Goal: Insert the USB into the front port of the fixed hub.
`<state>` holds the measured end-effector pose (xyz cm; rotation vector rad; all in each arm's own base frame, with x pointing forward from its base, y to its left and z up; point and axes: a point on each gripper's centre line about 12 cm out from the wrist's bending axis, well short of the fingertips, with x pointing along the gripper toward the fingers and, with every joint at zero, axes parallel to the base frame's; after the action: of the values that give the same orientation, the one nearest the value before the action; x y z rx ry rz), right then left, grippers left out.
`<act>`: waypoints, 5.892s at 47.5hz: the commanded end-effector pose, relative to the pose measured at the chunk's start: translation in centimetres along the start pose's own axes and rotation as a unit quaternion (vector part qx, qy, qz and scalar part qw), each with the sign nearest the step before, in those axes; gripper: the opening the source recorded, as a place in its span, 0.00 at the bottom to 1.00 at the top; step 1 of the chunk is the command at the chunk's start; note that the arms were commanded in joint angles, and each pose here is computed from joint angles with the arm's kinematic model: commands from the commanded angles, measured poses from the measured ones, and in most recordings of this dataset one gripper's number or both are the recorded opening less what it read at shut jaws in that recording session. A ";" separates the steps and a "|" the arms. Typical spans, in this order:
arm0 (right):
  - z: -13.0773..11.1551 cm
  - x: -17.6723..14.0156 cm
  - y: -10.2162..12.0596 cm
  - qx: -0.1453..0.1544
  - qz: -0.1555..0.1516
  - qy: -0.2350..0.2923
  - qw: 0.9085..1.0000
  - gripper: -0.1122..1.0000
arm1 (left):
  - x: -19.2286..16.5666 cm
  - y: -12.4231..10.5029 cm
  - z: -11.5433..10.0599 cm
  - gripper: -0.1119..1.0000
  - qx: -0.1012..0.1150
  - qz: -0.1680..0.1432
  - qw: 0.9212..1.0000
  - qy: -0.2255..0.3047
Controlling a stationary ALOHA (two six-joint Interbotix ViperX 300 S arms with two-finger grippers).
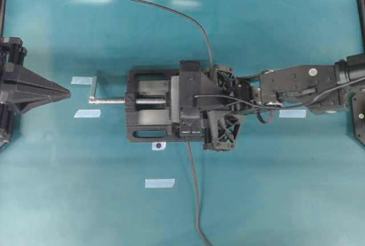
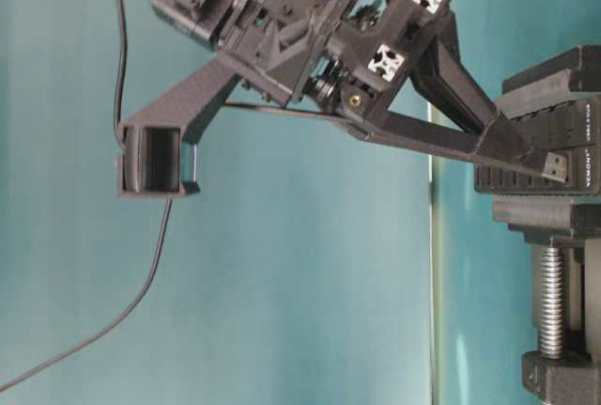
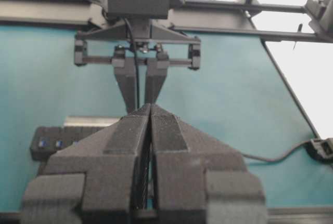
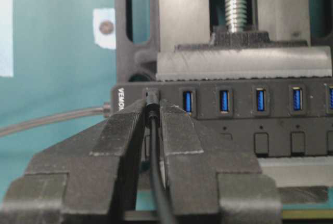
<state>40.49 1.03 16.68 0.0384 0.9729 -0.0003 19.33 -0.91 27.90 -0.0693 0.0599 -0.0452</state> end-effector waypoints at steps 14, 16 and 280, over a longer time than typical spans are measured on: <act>1.8 0.2 -0.3 0.000 -0.003 -0.003 1.000 0.18 | -0.1 0.0 0.1 0.10 0.002 -0.001 1.000 -0.008; 1.8 0.5 -0.4 0.001 -0.004 0.001 1.000 0.18 | -0.2 0.0 0.2 0.10 0.002 -0.001 1.000 -0.009; 0.3 -6.8 0.3 0.019 0.015 -0.122 0.992 0.73 | -1.6 0.5 0.5 0.10 -0.006 0.013 0.999 -0.038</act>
<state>37.25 1.26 20.83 0.0661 0.7848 0.0078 17.66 -0.26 27.92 -0.0844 0.0037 -0.0152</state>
